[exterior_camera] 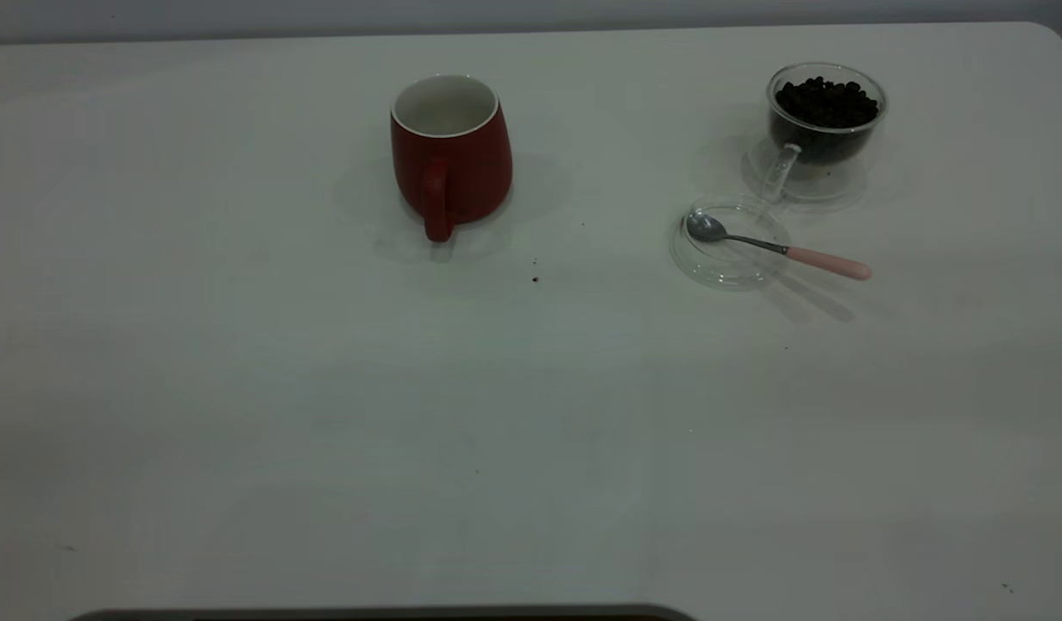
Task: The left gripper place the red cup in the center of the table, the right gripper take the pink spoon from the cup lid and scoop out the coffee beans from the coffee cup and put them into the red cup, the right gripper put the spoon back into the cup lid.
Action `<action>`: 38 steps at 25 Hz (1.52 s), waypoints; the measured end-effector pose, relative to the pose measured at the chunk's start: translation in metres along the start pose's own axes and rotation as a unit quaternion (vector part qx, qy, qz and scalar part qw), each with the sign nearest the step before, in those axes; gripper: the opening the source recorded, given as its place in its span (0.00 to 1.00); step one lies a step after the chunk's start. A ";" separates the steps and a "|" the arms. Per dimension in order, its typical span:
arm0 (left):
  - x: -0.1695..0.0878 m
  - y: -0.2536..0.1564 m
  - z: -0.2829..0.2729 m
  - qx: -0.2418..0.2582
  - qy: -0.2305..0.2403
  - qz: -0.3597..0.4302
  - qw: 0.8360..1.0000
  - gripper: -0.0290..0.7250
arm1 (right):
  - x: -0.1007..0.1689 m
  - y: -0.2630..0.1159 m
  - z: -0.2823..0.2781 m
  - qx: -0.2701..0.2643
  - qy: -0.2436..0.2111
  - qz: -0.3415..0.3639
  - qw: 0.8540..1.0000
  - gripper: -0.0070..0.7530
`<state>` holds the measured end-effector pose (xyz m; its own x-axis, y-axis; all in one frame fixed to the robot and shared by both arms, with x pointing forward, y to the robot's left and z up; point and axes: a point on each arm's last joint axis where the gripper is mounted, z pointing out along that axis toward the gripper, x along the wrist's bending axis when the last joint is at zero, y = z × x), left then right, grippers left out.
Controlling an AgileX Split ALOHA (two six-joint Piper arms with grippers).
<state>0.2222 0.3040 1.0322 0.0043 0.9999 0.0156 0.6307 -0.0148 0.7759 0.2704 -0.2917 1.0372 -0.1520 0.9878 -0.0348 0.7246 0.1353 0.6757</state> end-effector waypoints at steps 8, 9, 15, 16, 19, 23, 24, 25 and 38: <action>0.000 0.000 0.000 0.000 0.000 0.000 1.000 0.79 | 0.001 -0.005 -0.005 -0.031 0.002 -0.007 0.999 0.79; 0.000 0.000 0.000 0.000 0.000 0.000 1.000 0.79 | 0.001 -0.006 -0.006 -0.036 0.002 -0.007 0.999 0.79; 0.000 0.000 0.000 0.000 0.000 0.000 1.000 0.79 | 0.003 -0.012 -0.014 -0.071 -0.002 -0.007 0.997 0.79; 0.000 0.000 0.000 0.000 0.000 0.000 1.000 0.79 | 0.003 -0.013 -0.015 -0.076 -0.002 -0.007 0.997 0.79; 0.000 0.000 0.000 0.000 0.000 0.000 1.000 0.79 | 0.003 -0.014 -0.016 -0.082 -0.003 -0.006 0.997 0.79; 0.000 0.000 0.000 0.000 0.000 0.000 1.000 0.79 | 0.003 -0.014 -0.017 -0.083 -0.003 -0.007 0.997 0.79; 0.000 0.000 0.000 0.000 0.000 0.000 1.000 0.79 | 0.003 -0.014 -0.017 -0.083 -0.003 -0.007 0.997 0.79; 0.000 0.000 0.000 0.000 0.000 0.000 1.000 0.79 | 0.003 -0.014 -0.017 -0.083 -0.003 -0.007 0.997 0.79; 0.000 0.000 0.000 0.000 0.000 0.000 1.000 0.79 | 0.003 -0.015 -0.017 -0.087 -0.022 0.012 0.996 0.79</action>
<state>0.2222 0.3040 1.0322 0.0043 0.9999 0.0156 0.6307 -0.0148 0.7759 0.2472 -0.2922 1.0396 -0.1029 0.9936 -0.0465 0.5993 0.0993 0.7943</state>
